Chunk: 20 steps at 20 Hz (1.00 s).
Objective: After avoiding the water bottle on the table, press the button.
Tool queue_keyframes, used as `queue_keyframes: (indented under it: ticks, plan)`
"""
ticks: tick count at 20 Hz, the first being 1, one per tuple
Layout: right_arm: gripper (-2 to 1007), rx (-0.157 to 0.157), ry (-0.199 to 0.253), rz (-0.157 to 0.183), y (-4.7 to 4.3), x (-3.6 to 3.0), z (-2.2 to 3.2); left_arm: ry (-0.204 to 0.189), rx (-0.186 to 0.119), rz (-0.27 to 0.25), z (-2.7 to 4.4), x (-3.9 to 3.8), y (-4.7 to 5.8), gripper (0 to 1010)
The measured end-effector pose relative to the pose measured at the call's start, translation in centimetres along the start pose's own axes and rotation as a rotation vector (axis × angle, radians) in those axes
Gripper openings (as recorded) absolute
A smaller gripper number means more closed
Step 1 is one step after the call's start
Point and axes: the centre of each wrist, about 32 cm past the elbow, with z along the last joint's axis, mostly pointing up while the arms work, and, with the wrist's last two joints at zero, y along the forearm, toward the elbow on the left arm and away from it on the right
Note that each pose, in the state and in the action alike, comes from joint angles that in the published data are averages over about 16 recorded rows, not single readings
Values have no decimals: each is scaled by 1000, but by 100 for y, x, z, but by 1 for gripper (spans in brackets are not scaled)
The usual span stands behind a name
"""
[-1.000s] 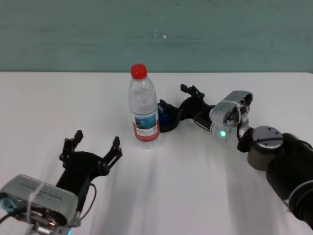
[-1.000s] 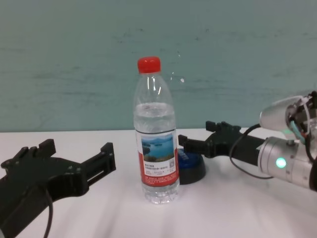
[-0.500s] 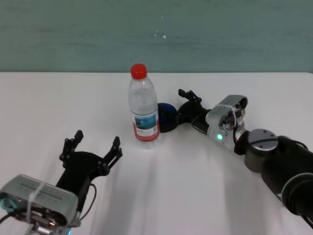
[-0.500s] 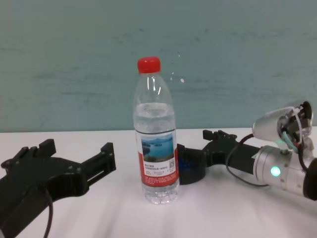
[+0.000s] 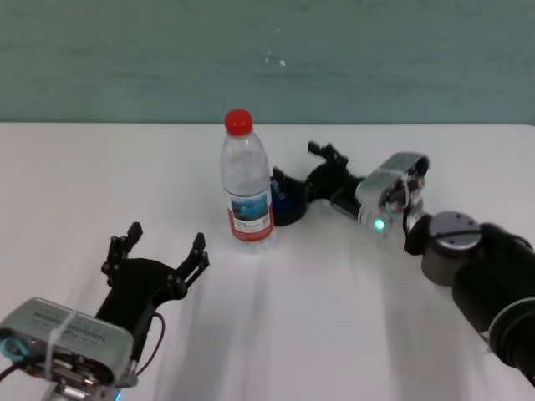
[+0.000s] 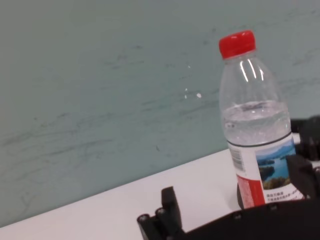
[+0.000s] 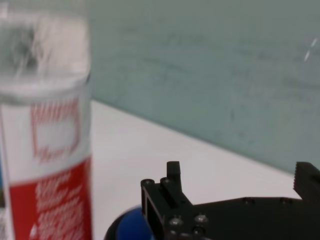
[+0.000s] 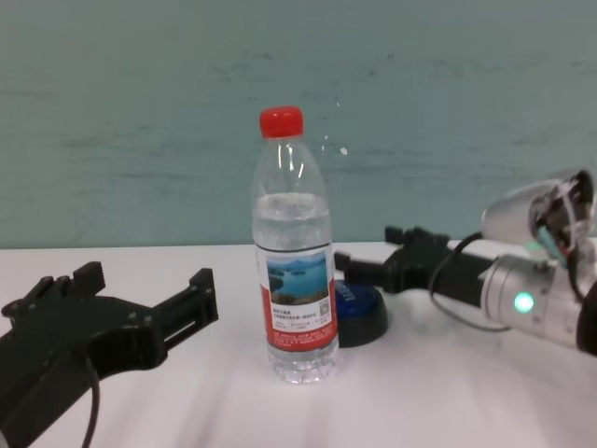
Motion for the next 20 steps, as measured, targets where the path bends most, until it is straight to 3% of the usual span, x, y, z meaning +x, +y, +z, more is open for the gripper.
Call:
queue_keyframes:
  ticks: [11,15,20]
  plan:
    - [1004,46,-22,-30,-129,86,206,0,0,0,0,0,0,1001]
    - [1004,43,-21,-47,-248,138,247,0,0,0,0,0,0,1000]
    - [1004,28,-16,-75,-472,202,299,0,0,0,0,0,0,1000]
